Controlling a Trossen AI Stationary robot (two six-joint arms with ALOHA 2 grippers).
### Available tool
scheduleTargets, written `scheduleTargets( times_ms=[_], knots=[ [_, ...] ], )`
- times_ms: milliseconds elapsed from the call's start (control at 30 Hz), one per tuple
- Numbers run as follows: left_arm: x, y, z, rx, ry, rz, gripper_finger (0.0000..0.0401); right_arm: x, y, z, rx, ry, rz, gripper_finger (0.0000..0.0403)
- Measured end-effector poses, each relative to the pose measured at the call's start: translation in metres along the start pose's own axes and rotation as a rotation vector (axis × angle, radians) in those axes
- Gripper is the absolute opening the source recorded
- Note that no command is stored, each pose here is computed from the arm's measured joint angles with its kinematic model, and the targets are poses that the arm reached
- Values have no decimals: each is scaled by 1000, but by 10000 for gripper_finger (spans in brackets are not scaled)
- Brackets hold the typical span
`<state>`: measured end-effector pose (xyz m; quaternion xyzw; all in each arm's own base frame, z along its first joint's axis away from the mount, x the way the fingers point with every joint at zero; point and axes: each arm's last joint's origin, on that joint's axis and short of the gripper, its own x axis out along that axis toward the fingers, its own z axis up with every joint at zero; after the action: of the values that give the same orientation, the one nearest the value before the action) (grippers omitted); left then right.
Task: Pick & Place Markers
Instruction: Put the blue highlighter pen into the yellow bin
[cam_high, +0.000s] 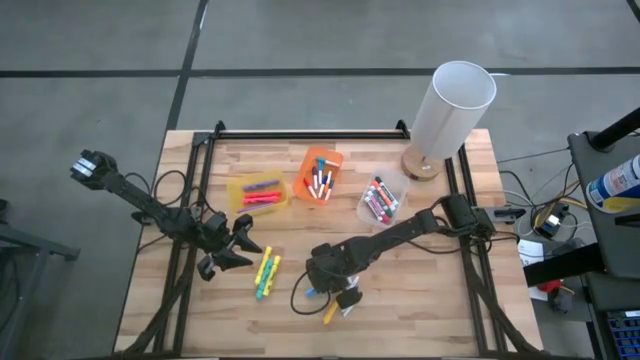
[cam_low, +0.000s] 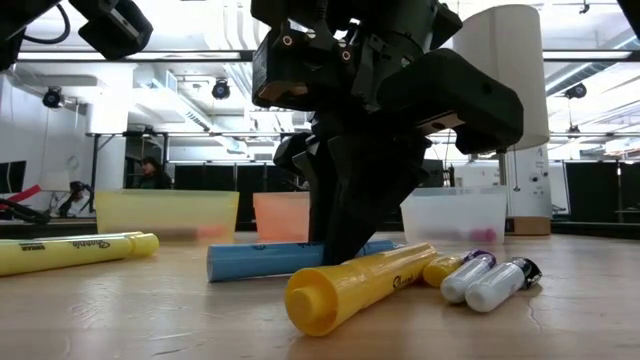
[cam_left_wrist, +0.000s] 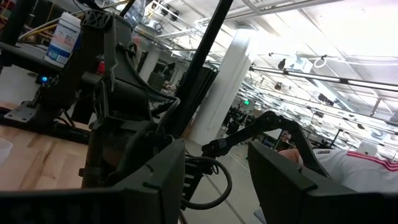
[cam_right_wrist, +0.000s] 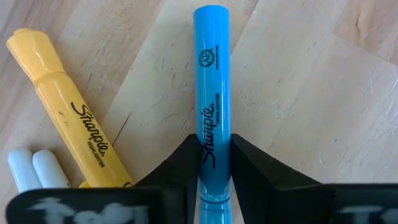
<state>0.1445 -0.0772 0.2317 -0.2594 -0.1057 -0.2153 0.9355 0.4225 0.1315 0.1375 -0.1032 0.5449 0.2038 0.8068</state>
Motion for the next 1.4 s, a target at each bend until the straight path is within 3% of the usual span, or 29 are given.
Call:
scheduleTargets(
  times_ms=[467, 933, 1400],
  knots=[
    [0, 0, 0, 8, 0, 0, 170, -3, -1, 1, 16, 10, 0, 70],
    [0, 0, -1, 25, 11, 5, 170, -33, -4, 34, -10, -79, -21, 70],
    [0, 0, 0, -2, 2, 1, 170, -36, -4, 31, 22, -36, -15, 70]
  ],
)
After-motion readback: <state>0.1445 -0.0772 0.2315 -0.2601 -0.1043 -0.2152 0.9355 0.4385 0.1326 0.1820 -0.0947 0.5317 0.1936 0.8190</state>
